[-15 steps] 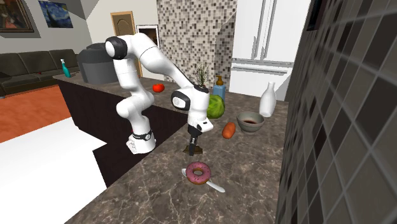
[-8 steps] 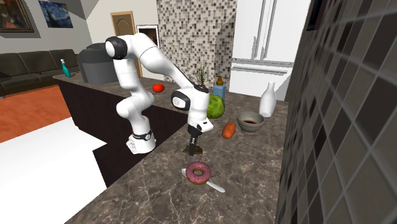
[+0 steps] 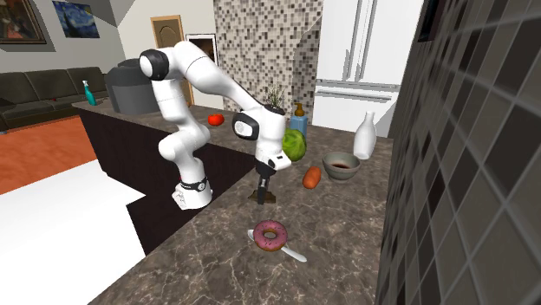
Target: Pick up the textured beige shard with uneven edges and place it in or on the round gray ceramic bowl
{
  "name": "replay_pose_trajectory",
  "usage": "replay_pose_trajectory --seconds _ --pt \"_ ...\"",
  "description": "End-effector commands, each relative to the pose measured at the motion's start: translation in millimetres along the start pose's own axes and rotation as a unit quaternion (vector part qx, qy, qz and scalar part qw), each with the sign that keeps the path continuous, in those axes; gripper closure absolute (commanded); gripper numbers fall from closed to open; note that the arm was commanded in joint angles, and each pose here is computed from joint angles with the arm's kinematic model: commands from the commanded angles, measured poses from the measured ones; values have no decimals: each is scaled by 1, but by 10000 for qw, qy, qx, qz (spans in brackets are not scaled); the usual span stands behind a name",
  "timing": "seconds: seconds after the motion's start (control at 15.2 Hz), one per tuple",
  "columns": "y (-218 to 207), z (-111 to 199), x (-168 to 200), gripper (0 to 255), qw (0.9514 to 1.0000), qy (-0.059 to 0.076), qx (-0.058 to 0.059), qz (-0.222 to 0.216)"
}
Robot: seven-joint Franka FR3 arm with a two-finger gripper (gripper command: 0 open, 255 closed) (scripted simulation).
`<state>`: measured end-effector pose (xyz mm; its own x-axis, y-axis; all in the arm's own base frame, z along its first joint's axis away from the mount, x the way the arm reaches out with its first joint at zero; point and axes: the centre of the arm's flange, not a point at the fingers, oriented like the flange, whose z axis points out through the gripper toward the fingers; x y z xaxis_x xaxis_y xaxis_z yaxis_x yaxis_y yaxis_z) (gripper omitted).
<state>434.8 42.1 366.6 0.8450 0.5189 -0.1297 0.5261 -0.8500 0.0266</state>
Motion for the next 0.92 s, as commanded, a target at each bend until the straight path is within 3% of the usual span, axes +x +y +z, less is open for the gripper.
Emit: replay_pose_trajectory --seconds 0.0,0.86 --pt "0 -10 -2 255 10000 -3 1 0" --pt "2 -78 -10 255 10000 -3 1 0"
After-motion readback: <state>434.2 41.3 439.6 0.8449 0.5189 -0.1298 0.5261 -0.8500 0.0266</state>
